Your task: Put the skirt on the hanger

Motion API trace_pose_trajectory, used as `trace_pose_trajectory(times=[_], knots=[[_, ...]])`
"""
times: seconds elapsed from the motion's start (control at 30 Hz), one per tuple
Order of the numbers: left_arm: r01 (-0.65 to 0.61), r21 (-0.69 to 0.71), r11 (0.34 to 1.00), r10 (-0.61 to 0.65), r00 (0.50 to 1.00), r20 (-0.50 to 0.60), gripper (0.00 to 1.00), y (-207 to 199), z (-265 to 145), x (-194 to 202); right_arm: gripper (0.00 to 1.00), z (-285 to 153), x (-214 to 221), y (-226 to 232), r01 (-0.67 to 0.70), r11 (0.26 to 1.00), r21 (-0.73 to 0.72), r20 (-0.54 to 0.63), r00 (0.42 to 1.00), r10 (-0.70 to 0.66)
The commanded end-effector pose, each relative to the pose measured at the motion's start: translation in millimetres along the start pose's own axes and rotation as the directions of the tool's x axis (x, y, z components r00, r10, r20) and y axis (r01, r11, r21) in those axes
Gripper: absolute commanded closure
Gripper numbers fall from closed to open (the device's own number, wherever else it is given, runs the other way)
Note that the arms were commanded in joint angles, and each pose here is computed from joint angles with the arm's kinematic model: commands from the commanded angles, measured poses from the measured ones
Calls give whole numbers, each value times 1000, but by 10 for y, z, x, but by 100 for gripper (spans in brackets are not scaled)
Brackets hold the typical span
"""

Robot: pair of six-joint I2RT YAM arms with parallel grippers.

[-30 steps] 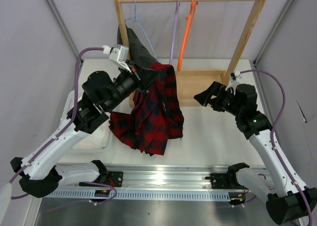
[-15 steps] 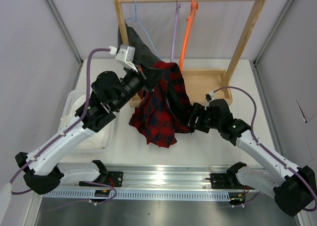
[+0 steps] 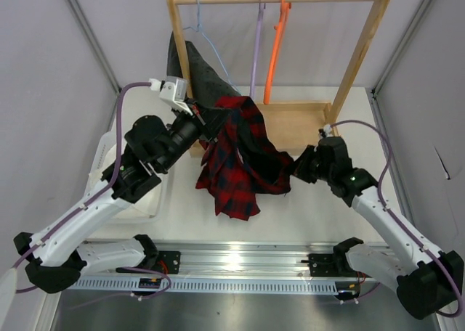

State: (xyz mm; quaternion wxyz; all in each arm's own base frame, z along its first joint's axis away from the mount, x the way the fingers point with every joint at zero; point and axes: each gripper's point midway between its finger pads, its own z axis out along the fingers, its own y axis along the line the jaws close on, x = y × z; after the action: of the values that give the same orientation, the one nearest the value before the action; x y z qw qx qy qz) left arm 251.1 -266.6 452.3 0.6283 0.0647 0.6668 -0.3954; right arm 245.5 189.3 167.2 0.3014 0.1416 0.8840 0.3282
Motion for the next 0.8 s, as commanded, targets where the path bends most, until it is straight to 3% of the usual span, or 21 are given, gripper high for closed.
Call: trace_pose_trajectory(times=[0.0,0.17,0.37,0.47,0.53,0.57,0.77], knots=[[5,25,1000,-6,997,72,100,-57,-187,-219,100,-361,-609,269,65,998,-20,175,983,-61],[3,-10,1000,-3,1000,8,100,125,-329,85,100,-836,-1368,497,113,994,-10,329,939,-104],[55,-64,996,-59,996,-73,100,341,-465,506,100,-1005,-1683,698,152,988,-30,361,923,-131],[96,-133,986,-118,980,-163,100,592,-515,1061,100,-798,-1464,501,127,992,-25,295,949,-114],[163,-155,974,-190,966,-174,100,630,-528,1213,100,-685,-1307,408,119,992,-39,263,959,-105],[171,-174,970,-207,954,-218,100,740,-551,1521,100,-577,-1091,257,101,994,-32,219,971,-92],[280,-293,914,-344,918,-196,100,1114,-678,2129,100,-235,-464,-250,64,997,47,103,992,-69]])
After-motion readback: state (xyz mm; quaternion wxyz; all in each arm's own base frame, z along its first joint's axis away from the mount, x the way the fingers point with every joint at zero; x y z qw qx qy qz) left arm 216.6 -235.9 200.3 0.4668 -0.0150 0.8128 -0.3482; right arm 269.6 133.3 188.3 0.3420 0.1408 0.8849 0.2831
